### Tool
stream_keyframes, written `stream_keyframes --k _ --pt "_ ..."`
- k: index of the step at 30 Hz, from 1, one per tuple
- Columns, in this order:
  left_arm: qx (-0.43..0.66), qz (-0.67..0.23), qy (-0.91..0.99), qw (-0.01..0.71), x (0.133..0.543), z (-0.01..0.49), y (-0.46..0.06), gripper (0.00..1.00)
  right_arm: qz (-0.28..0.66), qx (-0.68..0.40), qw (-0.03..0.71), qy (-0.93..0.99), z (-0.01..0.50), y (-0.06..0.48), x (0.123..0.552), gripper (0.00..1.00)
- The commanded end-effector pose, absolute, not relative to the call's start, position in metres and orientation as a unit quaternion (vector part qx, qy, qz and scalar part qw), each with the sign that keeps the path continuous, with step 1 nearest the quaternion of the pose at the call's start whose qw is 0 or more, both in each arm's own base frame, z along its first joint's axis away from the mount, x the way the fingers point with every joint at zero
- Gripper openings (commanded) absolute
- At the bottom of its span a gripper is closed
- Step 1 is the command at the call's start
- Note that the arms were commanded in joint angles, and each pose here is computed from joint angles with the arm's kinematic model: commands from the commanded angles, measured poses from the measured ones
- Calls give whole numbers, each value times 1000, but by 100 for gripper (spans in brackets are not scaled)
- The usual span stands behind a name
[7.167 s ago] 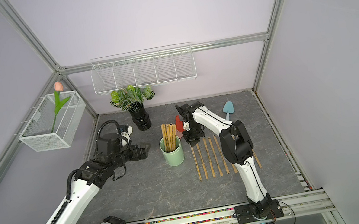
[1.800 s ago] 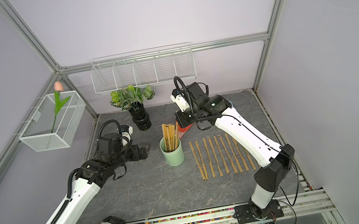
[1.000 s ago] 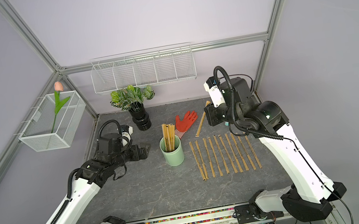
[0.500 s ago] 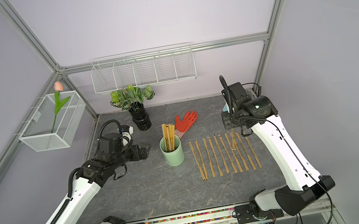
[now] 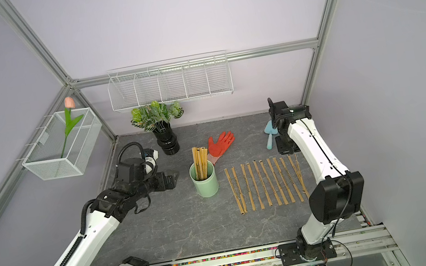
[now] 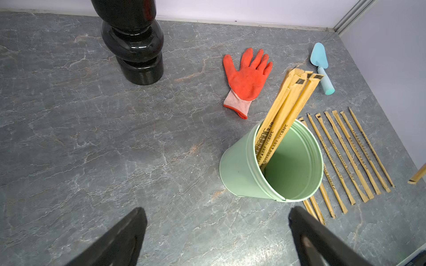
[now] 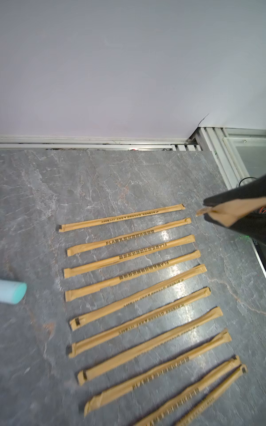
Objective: Take the straws out of the storage container
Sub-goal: Place the straw at the center of the board.
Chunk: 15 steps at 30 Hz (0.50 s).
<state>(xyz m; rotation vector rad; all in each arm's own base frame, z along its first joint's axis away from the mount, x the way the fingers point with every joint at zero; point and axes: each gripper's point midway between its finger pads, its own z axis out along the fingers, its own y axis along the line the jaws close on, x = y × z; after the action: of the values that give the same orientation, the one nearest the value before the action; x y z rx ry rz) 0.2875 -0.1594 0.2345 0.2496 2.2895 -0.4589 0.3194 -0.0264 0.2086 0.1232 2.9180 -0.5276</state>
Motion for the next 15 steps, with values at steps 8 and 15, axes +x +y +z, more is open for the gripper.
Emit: stream_keyframes --k 8,15 --pt "106 -184 897 388 286 239 -162 100 -239 53 -28 969 181 -70 318 9" --pt "108 -185 899 383 287 236 -164 100 -222 70 -64 970 148 -81 325 10"
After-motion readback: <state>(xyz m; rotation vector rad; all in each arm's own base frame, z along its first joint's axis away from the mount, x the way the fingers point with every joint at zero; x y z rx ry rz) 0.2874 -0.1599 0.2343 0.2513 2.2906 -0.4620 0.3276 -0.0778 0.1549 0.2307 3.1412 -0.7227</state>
